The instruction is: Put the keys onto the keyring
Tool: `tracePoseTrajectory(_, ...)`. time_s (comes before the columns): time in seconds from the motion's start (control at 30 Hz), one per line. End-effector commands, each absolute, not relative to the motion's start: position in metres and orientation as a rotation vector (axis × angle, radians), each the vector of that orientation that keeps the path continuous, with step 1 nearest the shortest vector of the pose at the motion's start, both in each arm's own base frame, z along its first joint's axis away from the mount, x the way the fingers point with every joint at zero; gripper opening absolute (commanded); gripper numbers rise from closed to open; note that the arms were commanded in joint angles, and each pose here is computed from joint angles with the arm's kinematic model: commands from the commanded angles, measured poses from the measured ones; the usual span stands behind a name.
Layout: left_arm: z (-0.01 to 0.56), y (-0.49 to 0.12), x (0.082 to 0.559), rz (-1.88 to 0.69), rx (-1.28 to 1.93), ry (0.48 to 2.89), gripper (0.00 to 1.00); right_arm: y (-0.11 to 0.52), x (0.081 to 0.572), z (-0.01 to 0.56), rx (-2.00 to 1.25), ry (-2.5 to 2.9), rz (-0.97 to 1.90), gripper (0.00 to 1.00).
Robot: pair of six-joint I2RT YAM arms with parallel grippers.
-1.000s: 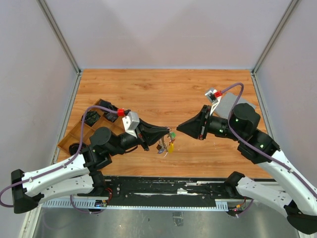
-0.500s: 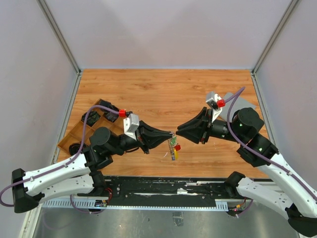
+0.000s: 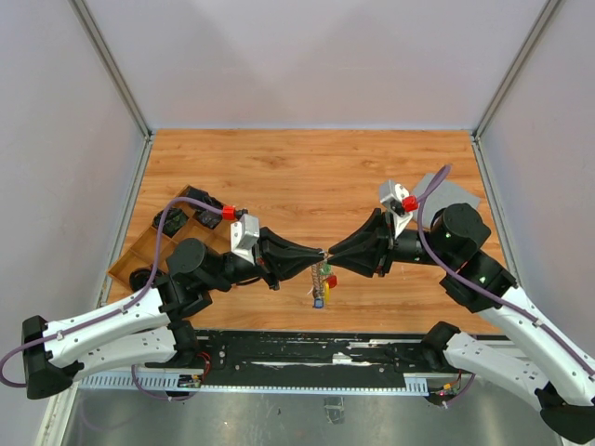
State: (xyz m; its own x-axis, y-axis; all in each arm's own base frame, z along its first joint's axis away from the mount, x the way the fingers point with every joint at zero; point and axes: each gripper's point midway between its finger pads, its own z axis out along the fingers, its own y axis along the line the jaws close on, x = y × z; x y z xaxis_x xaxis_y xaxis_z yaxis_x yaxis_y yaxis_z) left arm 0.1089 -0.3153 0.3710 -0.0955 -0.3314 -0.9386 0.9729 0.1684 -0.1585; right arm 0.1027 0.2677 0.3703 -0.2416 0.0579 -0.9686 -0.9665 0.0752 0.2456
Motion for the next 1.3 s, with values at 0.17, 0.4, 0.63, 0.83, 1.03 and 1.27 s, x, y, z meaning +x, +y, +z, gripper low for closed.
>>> tracePoseTrajectory(0.17,0.41,-0.307,0.103,-1.32,0.726,1.015,0.01,0.271,0.102,0.371,-1.02,1.343,1.363,0.25)
tracePoseTrajectory(0.4,0.41,-0.308,0.104,-1.317,0.726,1.017,0.01,0.275,0.1,0.369,-1.036,1.346,1.394,0.12)
tracePoseTrajectory(0.63,0.409,-0.308,0.104,-1.319,0.726,1.023,0.0,0.274,0.091,0.379,-1.084,1.289,1.413,0.01)
tracePoseTrajectory(0.83,0.408,-0.306,0.106,-1.305,0.723,1.039,0.18,0.26,0.089,0.379,-1.207,1.326,1.261,0.01)
tracePoseTrajectory(1.03,0.407,-0.305,0.106,-1.286,0.736,1.052,0.32,0.242,0.089,0.363,-1.335,1.451,1.112,0.01)
tracePoseTrajectory(1.27,0.39,-0.321,0.115,-1.248,0.796,1.15,0.37,0.221,0.096,0.358,-1.46,1.587,0.918,0.01)
